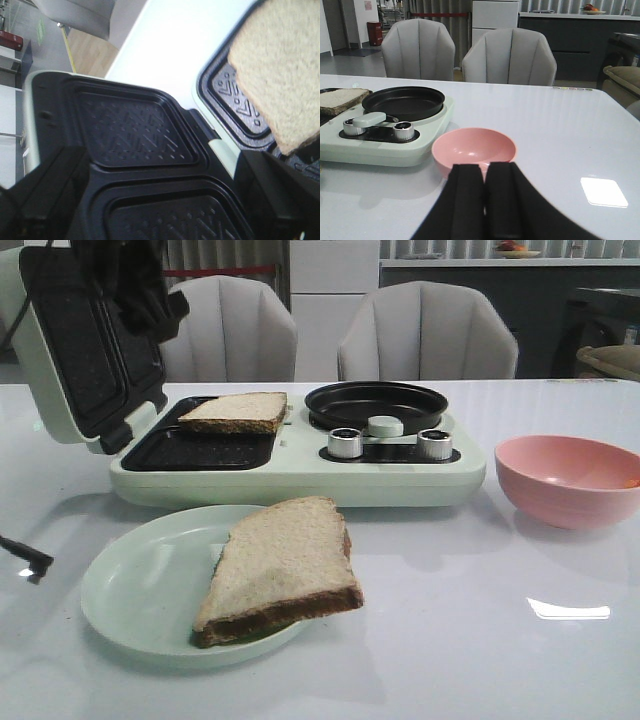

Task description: Make breakfast with bread and shrimp

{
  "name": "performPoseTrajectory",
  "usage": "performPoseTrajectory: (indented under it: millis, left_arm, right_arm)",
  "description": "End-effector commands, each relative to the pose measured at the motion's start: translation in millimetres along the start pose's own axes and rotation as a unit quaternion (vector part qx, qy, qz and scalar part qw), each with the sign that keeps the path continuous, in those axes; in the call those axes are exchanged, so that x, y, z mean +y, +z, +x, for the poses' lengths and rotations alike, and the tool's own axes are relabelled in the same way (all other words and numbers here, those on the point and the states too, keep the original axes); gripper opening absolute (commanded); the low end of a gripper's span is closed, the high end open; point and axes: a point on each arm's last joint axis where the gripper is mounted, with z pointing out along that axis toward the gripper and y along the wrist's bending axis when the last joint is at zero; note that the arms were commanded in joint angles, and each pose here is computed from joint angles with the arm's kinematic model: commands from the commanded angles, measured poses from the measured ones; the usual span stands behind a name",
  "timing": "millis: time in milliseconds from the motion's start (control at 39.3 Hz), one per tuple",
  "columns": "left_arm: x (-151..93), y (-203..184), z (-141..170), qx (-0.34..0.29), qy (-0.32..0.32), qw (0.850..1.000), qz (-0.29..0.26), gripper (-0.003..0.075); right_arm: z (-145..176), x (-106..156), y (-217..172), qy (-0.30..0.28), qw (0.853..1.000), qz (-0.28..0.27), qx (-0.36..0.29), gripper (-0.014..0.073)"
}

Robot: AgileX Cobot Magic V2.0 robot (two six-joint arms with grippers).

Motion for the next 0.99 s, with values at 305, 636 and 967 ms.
performPoseTrajectory:
  millis: [305, 636, 967]
  left_arm:
    - [65.9, -104.1, -14.4, -0.070, -0.110, 0.991, -0.040, 0.0624]
    - [102.1, -175.1, 1.9, -0.118, -0.213, 0.969, -0.031, 0.0624]
    - [109.9, -203.9, 43.4, -0.105, -0.311, 0.944, 0.007, 0.0624]
  right_arm:
    - [-14.6, 0.5, -2.9, -0.004, 0.998, -0.001, -0.062, 0.0146]
    - [-14.6, 0.5, -2.9, -0.004, 0.998, -0.001, -0.062, 0.0146]
    - [-14.6, 0.5, -2.9, -0.004, 0.998, -0.001, -0.062, 0.0146]
